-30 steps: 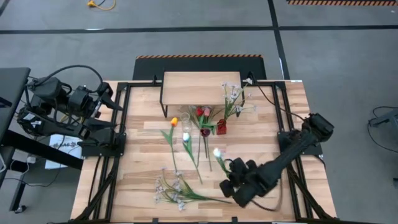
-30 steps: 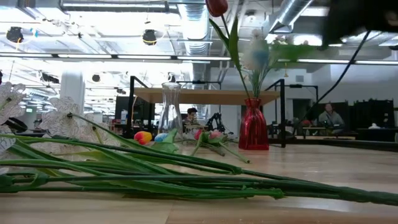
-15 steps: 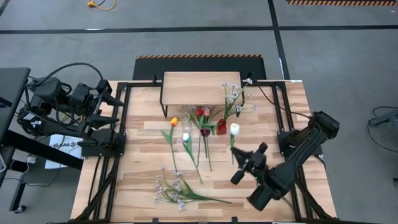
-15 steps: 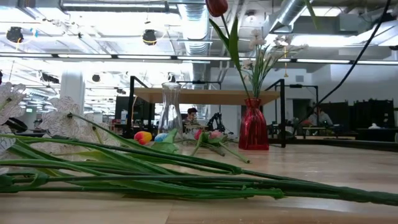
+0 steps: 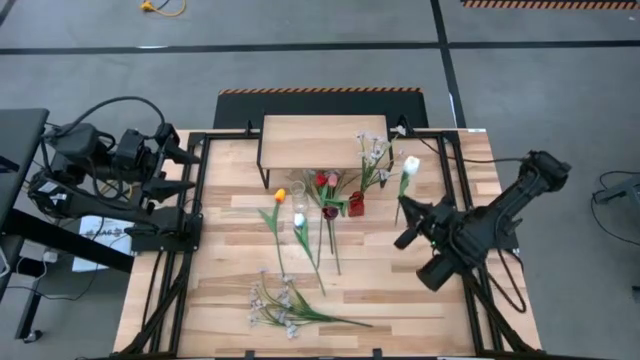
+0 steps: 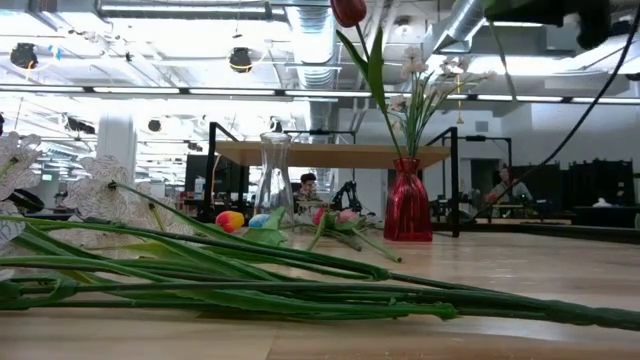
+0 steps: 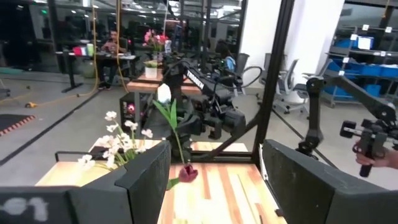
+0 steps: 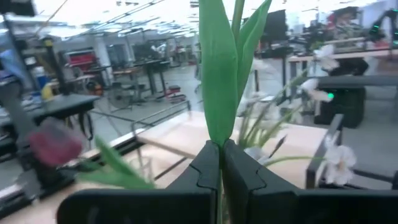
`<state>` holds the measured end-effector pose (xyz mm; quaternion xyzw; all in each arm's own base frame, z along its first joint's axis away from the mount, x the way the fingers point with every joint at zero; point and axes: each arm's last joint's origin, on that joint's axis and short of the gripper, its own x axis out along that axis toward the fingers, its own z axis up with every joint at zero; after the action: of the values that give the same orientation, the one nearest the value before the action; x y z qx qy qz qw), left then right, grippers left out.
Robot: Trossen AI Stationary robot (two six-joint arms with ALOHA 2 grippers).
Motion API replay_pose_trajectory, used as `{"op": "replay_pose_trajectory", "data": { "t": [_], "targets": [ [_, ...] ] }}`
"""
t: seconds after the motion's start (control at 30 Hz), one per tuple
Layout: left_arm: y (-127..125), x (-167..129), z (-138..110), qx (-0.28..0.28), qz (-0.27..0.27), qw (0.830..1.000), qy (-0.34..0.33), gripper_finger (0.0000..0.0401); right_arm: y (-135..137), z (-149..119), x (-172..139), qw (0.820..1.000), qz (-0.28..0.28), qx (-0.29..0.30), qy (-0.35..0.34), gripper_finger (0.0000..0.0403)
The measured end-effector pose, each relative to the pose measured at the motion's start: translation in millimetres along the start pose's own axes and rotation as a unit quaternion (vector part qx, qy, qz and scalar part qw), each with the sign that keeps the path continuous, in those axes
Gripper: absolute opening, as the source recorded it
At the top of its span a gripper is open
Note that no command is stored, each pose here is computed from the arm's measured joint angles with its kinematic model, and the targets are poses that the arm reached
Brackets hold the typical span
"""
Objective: Pick and place flowers into a vace then onto a shelf
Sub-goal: Put the right blue flower into the red vase
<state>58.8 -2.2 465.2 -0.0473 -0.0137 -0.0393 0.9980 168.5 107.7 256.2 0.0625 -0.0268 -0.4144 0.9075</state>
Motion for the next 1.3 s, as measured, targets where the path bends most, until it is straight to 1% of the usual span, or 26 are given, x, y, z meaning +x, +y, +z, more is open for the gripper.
{"op": "replay_pose_trajectory", "data": {
  "t": [0.07, 0.17, 0.2, 0.23, 0.27, 0.3, 0.33, 0.4, 0.47, 0.53, 0.7, 0.8, 0.83, 0.9, 1.03, 1.13, 1.2, 1.3],
  "targets": [
    [0, 3, 1, 0.001, 0.003, 1.0, -0.005, 0.0245, -2, 7, 3, 1.0, -0.008, -0.001, -0.002, 0.0],
    [1, 5, 1, 0.002, 0.01, 1.0, -0.005, 0.0245, -5, 23, 4, 1.0, -0.012, -0.022, 0.0, 0.0],
    [1, 6, 1, 0.002, 0.015, 1.0, -0.004, 0.0245, -5, 29, 3, 0.999, -0.008, -0.034, 0.011, 0.0],
    [2, 8, 1, 0.002, 0.019, 1.0, -0.002, 0.0245, -5, 33, 0, 0.998, -0.001, -0.055, 0.038, 0.0],
    [2, 9, 1, 0.002, 0.022, 1.0, -0.002, 0.0245, -6, 36, -2, 0.993, 0.009, -0.08, 0.08, 0.0],
    [2, 10, 1, 0.002, 0.025, 1.0, 0.0, 0.0245, -6, 39, -5, 0.987, 0.022, -0.102, 0.124, 0.0],
    [2, 11, 1, 0.001, 0.028, 1.0, 0.001, 0.0245, -6, 41, -8, 0.98, 0.042, -0.117, 0.154, 0.0],
    [3, 14, 0, 0.0, 0.033, 0.999, 0.005, 0.0245, -4, 46, -15, 0.97, 0.092, -0.136, 0.181, 0.0],
    [3, 15, 0, -0.001, 0.034, 0.999, 0.006, 0.0245, -5, 58, -22, 0.964, 0.142, -0.138, 0.18, 0.0],
    [4, 20, 0, -0.001, 0.036, 0.999, 0.01, 0.0245, -5, 71, -28, 0.96, 0.186, -0.132, 0.163, 0.0],
    [5, 31, -3, -0.001, 0.049, 0.998, 0.025, 0.0245, -9, 99, -34, 0.945, 0.281, -0.133, 0.097, 0.0],
    [6, 40, -4, -0.001, 0.05, 0.998, 0.036, 0.0245, -15, 106, -29, 0.932, 0.336, -0.123, 0.052, 0.0],
    [6, 42, -5, 0.0, 0.05, 0.998, 0.038, 0.0245, -18, 105, -25, 0.93, 0.348, -0.116, 0.032, 0.0],
    [7, 45, -5, 0.003, 0.05, 0.998, 0.039, 0.0245, -27, 97, -16, 0.932, 0.347, -0.1, -0.005, 0.0],
    [7, 52, -3, 0.019, 0.046, 0.998, 0.03, 0.0245, -44, 68, 5, 0.939, 0.331, -0.063, -0.073, 0.0],
    [7, 54, -1, 0.031, 0.044, 0.998, 0.02, 0.0245, -52, 45, 20, 0.934, 0.329, -0.044, -0.131, 0.0],
    [7, 54, 0, 0.036, 0.044, 0.998, 0.016, 0.0245, -58, 30, 29, 0.935, 0.319, -0.04, -0.15, 0.0],
    [7, 54, 2, 0.036, 0.043, 0.998, 0.006, 0.0245, -65, 9, 43, 0.941, 0.302, -0.033, -0.152, 0.0]
  ]
}}
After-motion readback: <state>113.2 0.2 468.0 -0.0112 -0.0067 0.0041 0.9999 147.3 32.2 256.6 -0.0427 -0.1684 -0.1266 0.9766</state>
